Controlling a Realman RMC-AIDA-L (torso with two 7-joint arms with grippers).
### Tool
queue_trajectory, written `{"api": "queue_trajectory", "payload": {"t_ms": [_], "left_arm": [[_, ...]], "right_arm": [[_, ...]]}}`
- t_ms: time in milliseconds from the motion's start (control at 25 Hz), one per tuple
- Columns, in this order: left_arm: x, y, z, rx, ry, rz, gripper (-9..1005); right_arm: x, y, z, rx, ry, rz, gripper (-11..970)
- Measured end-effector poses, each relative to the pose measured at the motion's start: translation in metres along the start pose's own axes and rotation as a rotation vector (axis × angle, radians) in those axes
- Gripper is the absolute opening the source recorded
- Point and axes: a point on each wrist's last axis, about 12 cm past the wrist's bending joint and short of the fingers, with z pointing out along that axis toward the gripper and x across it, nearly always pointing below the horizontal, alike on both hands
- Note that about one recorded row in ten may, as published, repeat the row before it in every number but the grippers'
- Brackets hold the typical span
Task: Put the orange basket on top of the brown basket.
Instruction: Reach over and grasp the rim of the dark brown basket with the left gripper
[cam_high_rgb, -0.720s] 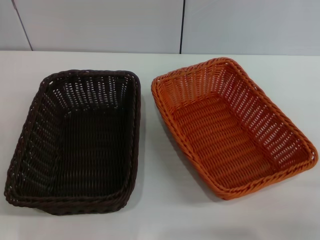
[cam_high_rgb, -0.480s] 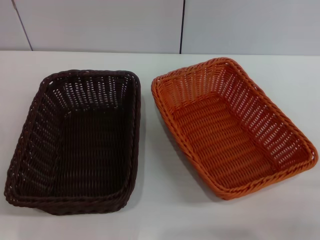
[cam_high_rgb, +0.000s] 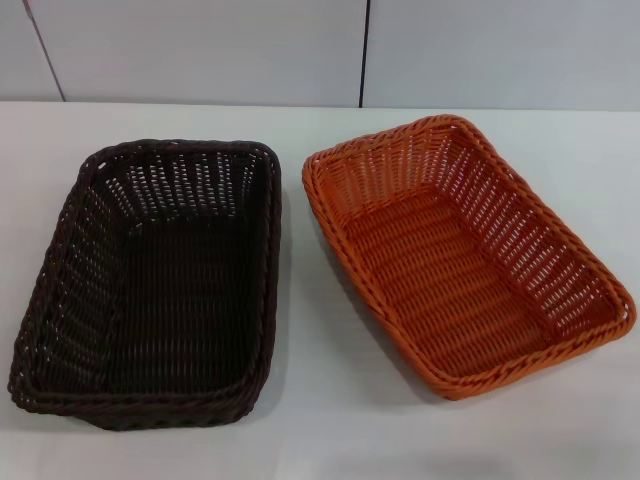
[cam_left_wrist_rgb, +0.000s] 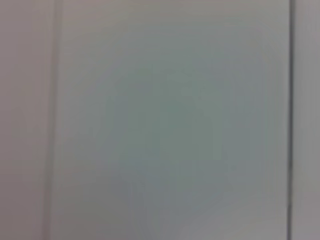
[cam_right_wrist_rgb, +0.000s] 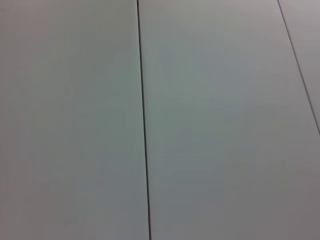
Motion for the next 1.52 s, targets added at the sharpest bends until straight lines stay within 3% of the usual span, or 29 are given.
{"api": "queue_trajectory", "payload": {"t_ms": [200,320,480,600,640,760,1040,1520], "left_arm": [[-0.043,-0.006,0.034,0.139,0.081,0.011,802],[-0.073,-0.013,0.043,0.184,0.174,-0.012,801],[-0.111,-0.025,0.046,0.235,0.361,-0.001,801],[-0.136,-0.041,0.043,0.293,0.500,0.041,800],[-0.152,-0.053,0.039,0.344,0.569,0.092,800],[-0.163,-0.064,0.035,0.393,0.619,0.155,789],[-0.163,-0.093,0.028,0.495,0.735,0.260,764],[-0.136,-0.100,0.031,0.488,0.853,0.321,720]], "right_arm": [[0.000,0.000,0.001,-0.003,-0.003,-0.001,825],[0.000,0.000,0.002,-0.003,-0.001,-0.001,825],[0.002,0.000,0.001,-0.004,0.012,-0.001,825],[0.003,0.001,0.001,-0.005,0.020,-0.001,825],[0.003,0.001,0.001,-0.006,0.023,0.000,825],[0.003,0.001,0.002,-0.007,0.023,0.001,825],[0.005,0.001,0.001,-0.009,0.043,0.000,825],[0.007,-0.001,0.000,-0.012,0.054,-0.010,825]]}}
